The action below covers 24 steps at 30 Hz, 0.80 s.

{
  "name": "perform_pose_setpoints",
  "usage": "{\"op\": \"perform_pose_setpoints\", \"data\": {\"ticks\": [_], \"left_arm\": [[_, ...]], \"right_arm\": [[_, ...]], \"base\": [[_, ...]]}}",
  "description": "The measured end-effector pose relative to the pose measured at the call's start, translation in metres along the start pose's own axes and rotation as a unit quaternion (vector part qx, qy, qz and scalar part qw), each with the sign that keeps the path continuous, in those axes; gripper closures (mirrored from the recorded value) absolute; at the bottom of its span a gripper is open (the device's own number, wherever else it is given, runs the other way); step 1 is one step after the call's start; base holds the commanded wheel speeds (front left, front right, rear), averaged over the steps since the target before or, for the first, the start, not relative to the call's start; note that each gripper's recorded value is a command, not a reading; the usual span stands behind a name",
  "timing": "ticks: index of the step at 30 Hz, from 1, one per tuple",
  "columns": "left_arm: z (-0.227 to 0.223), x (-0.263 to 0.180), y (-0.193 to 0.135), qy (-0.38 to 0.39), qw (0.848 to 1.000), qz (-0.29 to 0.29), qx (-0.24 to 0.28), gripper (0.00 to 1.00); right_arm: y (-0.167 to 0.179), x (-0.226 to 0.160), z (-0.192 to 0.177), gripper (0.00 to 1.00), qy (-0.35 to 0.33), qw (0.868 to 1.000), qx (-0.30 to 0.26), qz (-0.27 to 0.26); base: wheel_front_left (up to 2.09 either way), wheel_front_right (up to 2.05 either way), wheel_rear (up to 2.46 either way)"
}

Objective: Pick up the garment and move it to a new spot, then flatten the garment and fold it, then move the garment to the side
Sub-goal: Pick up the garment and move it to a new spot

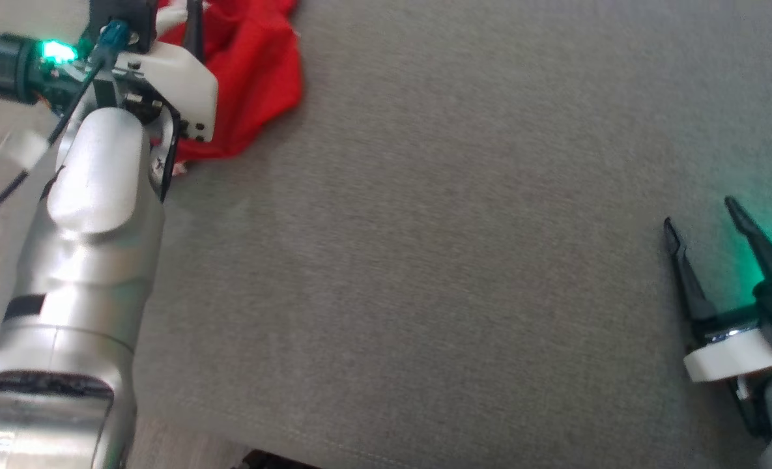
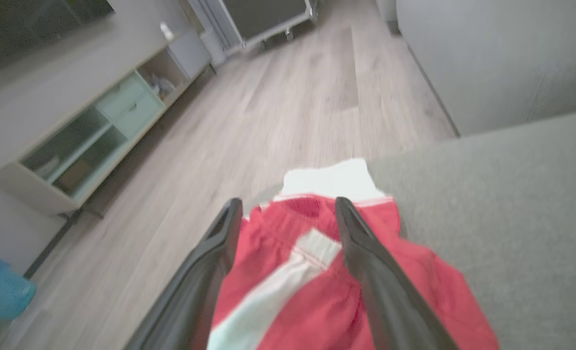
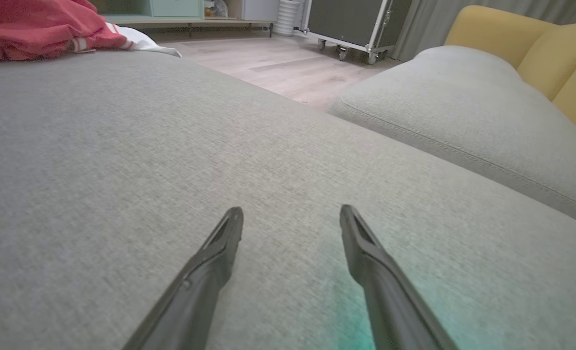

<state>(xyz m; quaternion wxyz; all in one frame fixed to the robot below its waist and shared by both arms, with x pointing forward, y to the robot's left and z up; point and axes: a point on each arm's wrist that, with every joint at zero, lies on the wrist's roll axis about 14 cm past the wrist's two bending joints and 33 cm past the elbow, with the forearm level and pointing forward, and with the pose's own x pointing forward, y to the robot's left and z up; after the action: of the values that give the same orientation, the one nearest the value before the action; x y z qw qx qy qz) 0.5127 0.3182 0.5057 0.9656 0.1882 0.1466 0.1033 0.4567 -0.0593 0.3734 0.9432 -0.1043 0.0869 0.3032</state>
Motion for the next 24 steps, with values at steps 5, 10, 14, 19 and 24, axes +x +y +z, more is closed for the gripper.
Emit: {"op": "perform_pose_setpoints", "data": {"ticks": [5, 10, 14, 19, 24], "left_arm": [[-0.067, 0.018, -0.02, 0.143, 0.989, -0.01, 0.023, 0.0], [-0.096, 0.024, -0.031, 0.176, 0.984, -0.015, 0.034, 0.0], [-0.085, 0.028, -0.028, 0.14, 0.989, -0.012, 0.038, 1.0], [-0.045, 0.031, -0.013, 0.072, 0.997, -0.006, 0.035, 1.0], [0.01, 0.028, -0.01, -0.015, 0.999, -0.014, 0.039, 1.0]], "right_arm": [[-0.02, -0.003, -0.008, 0.0, -0.001, 1.0, 0.003, -0.023], [-0.033, -0.009, -0.015, 0.0, 0.006, 0.999, 0.004, -0.041], [-0.036, -0.011, -0.013, 0.0, 0.006, 0.999, 0.007, -0.048], [-0.032, -0.015, -0.008, 0.0, 0.006, 0.999, 0.013, -0.052], [-0.023, -0.021, 0.007, 0.0, -0.005, 0.998, 0.023, -0.059]], "base": [[0.0, 0.0, 0.0], [0.0, 0.0, 0.0], [0.0, 0.0, 0.0], [0.0, 0.0, 0.0], [0.0, 0.0, 0.0]]}}
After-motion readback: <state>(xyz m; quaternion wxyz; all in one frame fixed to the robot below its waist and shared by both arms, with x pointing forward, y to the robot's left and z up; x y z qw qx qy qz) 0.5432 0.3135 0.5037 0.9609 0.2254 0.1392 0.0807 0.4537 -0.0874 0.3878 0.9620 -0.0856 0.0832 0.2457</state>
